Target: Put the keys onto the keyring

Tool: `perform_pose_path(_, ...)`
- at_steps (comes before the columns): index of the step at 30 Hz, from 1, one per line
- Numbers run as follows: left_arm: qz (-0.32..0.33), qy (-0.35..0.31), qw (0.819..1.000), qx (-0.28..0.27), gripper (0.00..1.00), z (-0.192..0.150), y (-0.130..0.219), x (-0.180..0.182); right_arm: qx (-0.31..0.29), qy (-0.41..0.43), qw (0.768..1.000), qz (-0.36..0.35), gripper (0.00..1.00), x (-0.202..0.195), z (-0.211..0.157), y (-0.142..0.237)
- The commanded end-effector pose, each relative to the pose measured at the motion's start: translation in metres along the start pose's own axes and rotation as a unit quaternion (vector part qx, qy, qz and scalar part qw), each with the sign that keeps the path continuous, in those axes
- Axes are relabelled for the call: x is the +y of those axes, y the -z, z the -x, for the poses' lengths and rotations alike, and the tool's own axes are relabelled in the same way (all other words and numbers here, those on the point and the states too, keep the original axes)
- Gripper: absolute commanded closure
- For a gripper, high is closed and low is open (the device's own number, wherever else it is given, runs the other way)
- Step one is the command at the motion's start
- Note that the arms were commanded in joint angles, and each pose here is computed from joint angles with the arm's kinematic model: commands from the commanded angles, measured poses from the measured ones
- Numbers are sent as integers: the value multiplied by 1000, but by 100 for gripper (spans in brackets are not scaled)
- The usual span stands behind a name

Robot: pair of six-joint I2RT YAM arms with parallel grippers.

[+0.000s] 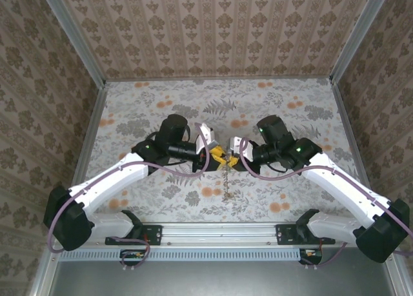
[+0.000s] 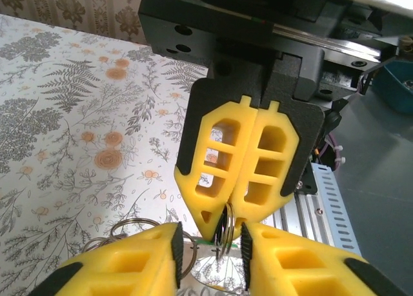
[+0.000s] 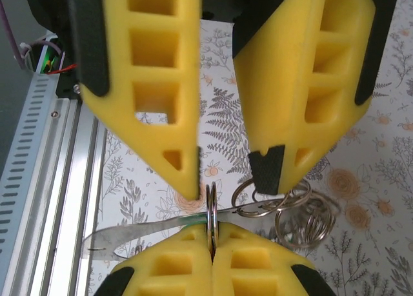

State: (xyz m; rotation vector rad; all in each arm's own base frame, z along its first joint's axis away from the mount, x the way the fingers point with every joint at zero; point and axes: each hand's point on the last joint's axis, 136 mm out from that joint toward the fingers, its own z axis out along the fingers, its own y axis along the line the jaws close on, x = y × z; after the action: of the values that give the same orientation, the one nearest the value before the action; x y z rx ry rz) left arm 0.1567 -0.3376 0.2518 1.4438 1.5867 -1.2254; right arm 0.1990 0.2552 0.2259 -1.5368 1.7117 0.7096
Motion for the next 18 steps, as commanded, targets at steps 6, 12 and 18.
perform_pose_path(6, -39, -18, 999, 10, 87, 4, -5, -15, -13, 22, 1000, -7, 100, -2, 17, 7)
perform_pose_path(12, -44, -35, 998, 0, 100, 10, -1, -19, -21, 19, 1000, -9, 95, -2, 17, 6)
perform_pose_path(18, -27, -71, 994, -76, 100, 27, 12, -20, -87, -5, 996, -8, 80, -1, 22, 15)
